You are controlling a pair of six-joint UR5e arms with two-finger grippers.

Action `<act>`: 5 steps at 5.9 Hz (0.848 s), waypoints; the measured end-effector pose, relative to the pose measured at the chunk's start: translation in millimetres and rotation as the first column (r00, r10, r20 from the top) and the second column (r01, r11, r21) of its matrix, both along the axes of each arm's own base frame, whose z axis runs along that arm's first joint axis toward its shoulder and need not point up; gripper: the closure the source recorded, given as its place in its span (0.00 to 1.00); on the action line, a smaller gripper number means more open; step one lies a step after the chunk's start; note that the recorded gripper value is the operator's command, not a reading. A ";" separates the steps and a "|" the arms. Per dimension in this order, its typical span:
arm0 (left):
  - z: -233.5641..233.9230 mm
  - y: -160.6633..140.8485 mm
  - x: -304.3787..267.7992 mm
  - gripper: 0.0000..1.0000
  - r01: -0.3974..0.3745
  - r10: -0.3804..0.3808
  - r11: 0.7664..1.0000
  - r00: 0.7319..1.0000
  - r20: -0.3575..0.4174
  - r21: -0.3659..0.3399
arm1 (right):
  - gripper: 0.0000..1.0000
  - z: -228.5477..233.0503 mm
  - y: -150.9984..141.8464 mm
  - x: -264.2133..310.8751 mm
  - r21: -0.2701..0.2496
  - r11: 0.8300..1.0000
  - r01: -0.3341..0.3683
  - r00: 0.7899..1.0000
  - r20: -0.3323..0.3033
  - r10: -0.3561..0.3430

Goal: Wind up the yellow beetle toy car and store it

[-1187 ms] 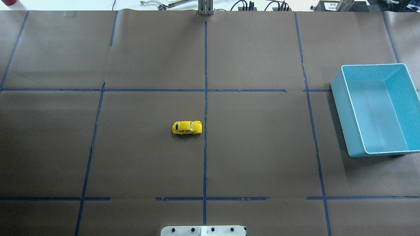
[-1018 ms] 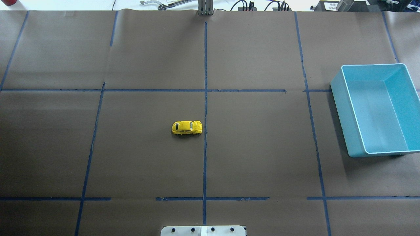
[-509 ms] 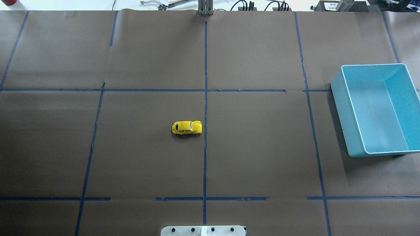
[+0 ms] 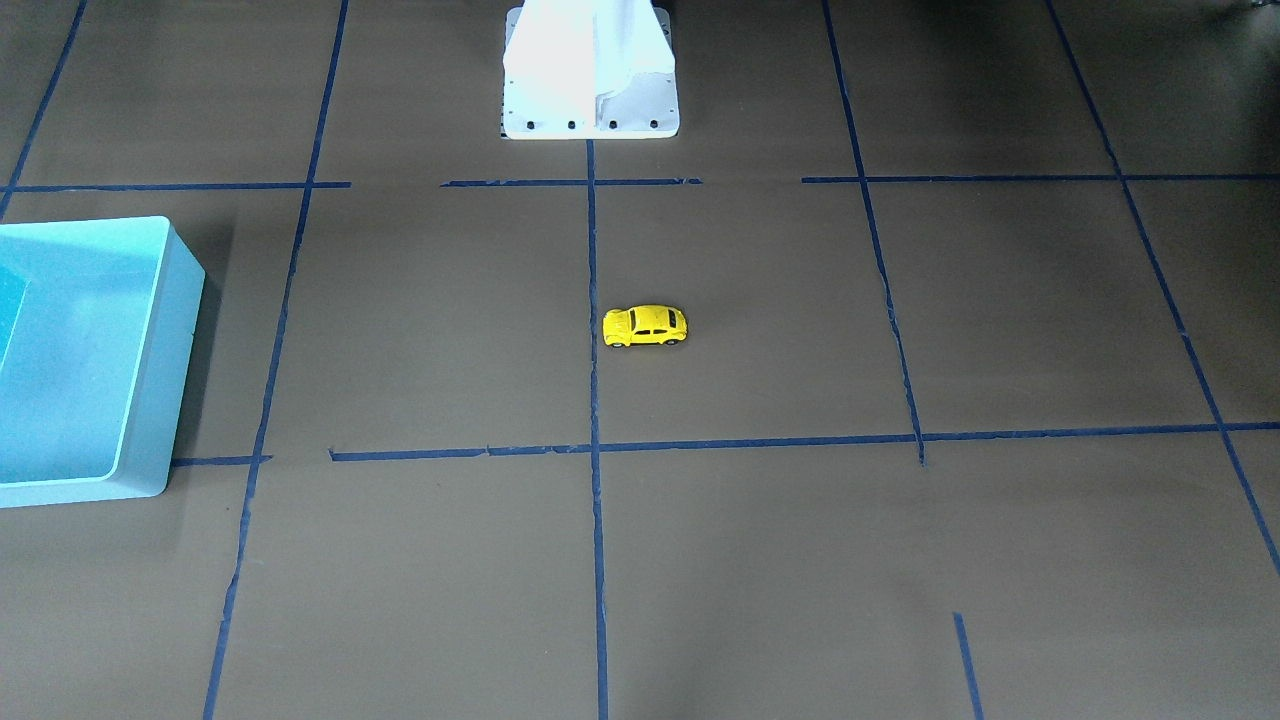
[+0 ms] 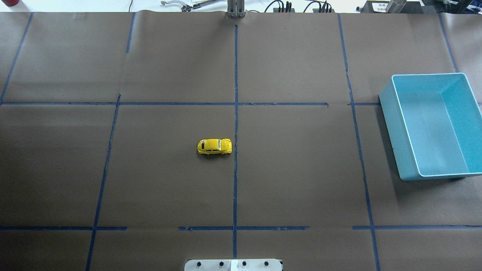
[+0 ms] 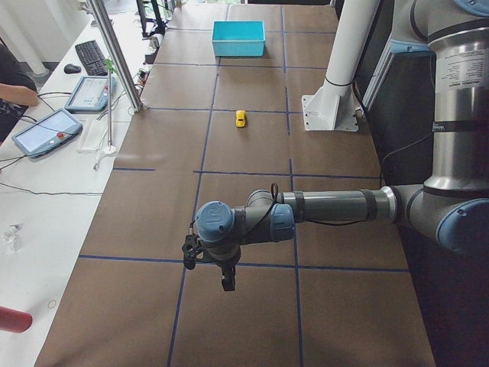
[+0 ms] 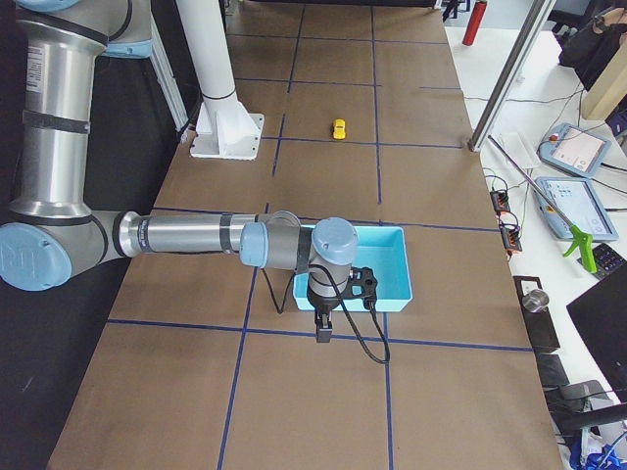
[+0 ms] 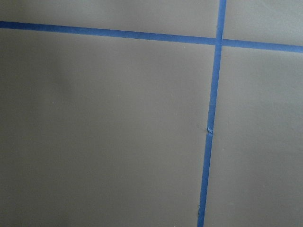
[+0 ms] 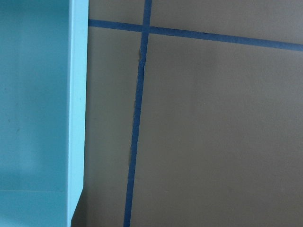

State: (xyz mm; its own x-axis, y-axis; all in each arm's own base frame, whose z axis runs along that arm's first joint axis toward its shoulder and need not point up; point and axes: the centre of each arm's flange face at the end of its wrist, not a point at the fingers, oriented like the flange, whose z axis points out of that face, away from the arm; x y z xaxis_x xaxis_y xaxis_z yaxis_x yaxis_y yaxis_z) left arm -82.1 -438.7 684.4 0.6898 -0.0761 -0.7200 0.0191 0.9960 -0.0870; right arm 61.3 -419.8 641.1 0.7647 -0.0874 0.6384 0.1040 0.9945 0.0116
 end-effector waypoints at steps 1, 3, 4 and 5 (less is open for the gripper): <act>-1.1 -1.0 0.1 0.00 -0.002 0.002 1.000 1.000 0.000 0.005 | 0.00 0.2 0.0 -0.1 -0.001 1.000 -0.001 1.000 0.001 0.001; -13.7 -8.8 1.2 0.00 -0.009 0.010 0.999 1.000 -0.001 0.039 | 0.00 0.1 -0.3 0.0 0.000 1.000 0.000 1.000 0.000 0.000; -20.6 -13.4 2.4 0.00 -0.015 0.015 0.998 1.000 -0.002 0.059 | 0.00 -0.1 -0.5 0.0 0.000 1.000 0.000 1.000 0.000 0.000; -42.8 -28.5 18.8 0.00 -0.053 0.056 0.992 0.998 -0.024 0.113 | 0.00 -0.4 -0.9 -0.1 0.001 1.000 0.000 1.000 0.001 0.000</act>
State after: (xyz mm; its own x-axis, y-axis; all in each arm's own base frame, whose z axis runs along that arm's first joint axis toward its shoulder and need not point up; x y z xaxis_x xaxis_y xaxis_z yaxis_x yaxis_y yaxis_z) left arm -63.2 -467.2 641.5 0.6707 0.0436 -0.7404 -0.0363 0.9990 0.0260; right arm 61.2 -420.8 640.7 0.7642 -0.0885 0.6389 0.1043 0.9945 0.0130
